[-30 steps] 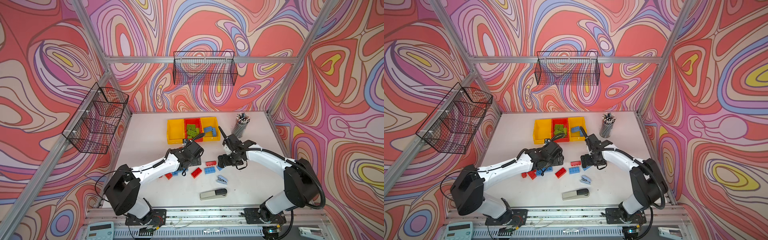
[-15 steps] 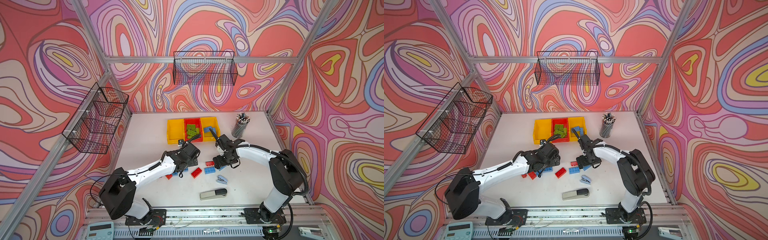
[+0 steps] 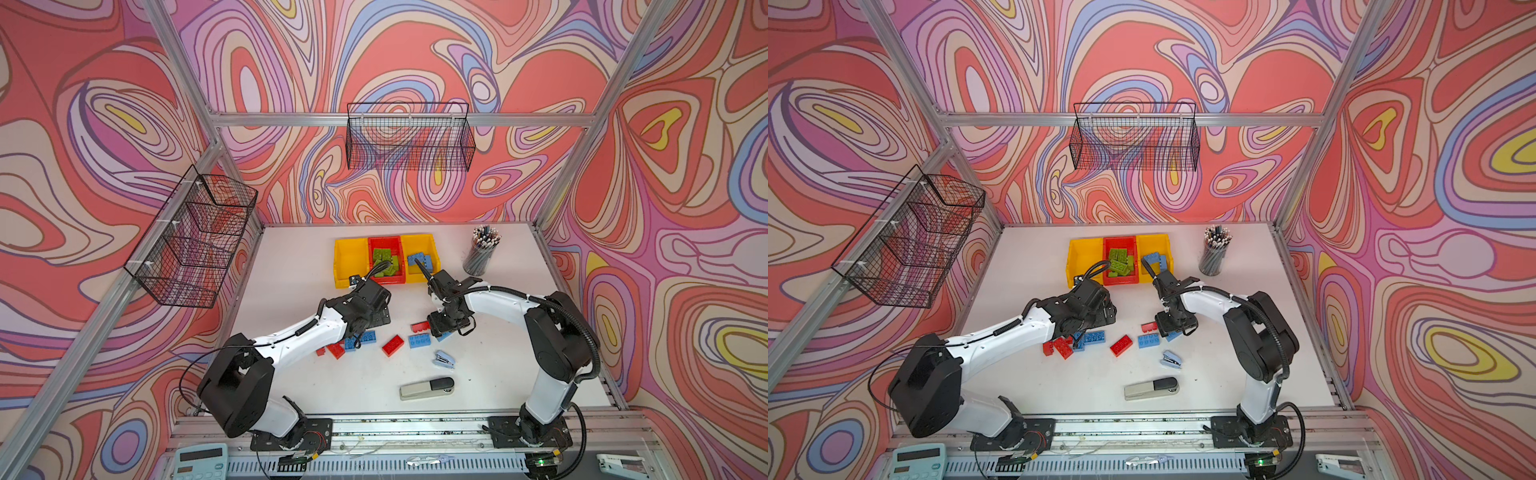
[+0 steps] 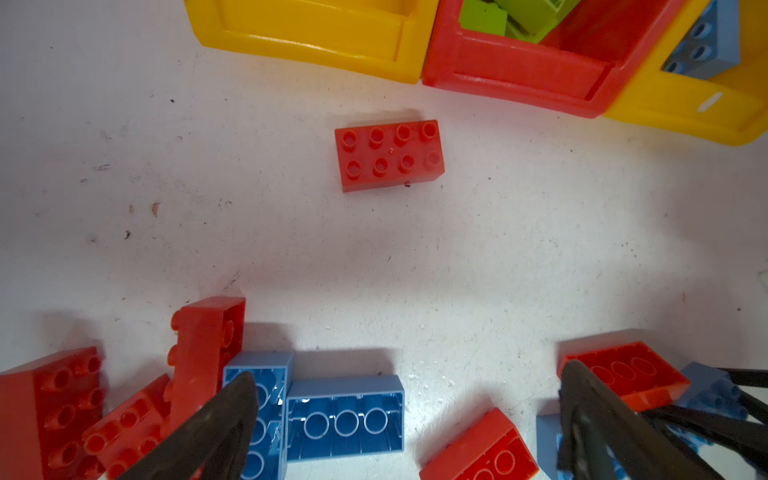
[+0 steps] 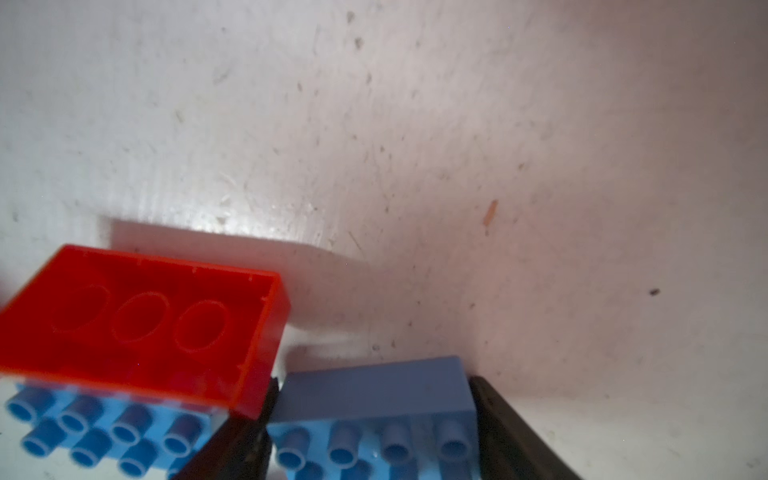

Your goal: Sort the legos into containers by color

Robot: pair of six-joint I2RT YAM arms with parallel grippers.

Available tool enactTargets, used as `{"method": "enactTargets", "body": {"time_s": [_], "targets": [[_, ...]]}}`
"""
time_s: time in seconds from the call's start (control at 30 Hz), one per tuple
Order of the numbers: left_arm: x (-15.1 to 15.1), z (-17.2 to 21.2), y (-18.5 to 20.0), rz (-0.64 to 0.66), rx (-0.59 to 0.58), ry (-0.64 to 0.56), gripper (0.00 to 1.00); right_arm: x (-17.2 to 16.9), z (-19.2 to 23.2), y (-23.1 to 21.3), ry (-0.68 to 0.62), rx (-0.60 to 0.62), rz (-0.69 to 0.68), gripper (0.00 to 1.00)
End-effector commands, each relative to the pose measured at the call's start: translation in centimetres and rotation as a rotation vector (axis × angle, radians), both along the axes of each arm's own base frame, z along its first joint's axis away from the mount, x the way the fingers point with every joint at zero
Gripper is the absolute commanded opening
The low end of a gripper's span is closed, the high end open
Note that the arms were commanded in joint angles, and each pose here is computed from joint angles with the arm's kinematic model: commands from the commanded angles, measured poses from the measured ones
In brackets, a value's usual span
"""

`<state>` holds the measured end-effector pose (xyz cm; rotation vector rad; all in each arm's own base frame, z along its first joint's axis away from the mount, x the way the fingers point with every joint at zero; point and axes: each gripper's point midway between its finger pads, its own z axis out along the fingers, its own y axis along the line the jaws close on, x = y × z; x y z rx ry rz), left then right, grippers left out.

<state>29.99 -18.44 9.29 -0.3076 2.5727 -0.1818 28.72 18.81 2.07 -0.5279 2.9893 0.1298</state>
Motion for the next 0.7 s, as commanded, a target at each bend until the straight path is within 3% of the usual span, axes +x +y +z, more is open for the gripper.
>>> {"method": "enactTargets", "body": {"time_s": [0.0, 0.13, 0.67], "targets": [[1.0, 0.1, -0.6, -0.026, -0.007, 0.006, 1.0, -0.1, -0.3, -0.2, 0.003, -0.025, -0.007, 0.68], [1.9, 0.5, -1.1, -0.051, -0.008, 0.006, 1.0, -0.3, -0.3, -0.6, 0.006, -0.041, -0.033, 0.62], [4.3, 2.6, -0.9, -0.104, 0.029, -0.024, 1.0, 3.7, 3.2, 1.9, -0.058, 0.042, -0.141, 0.58]]}}
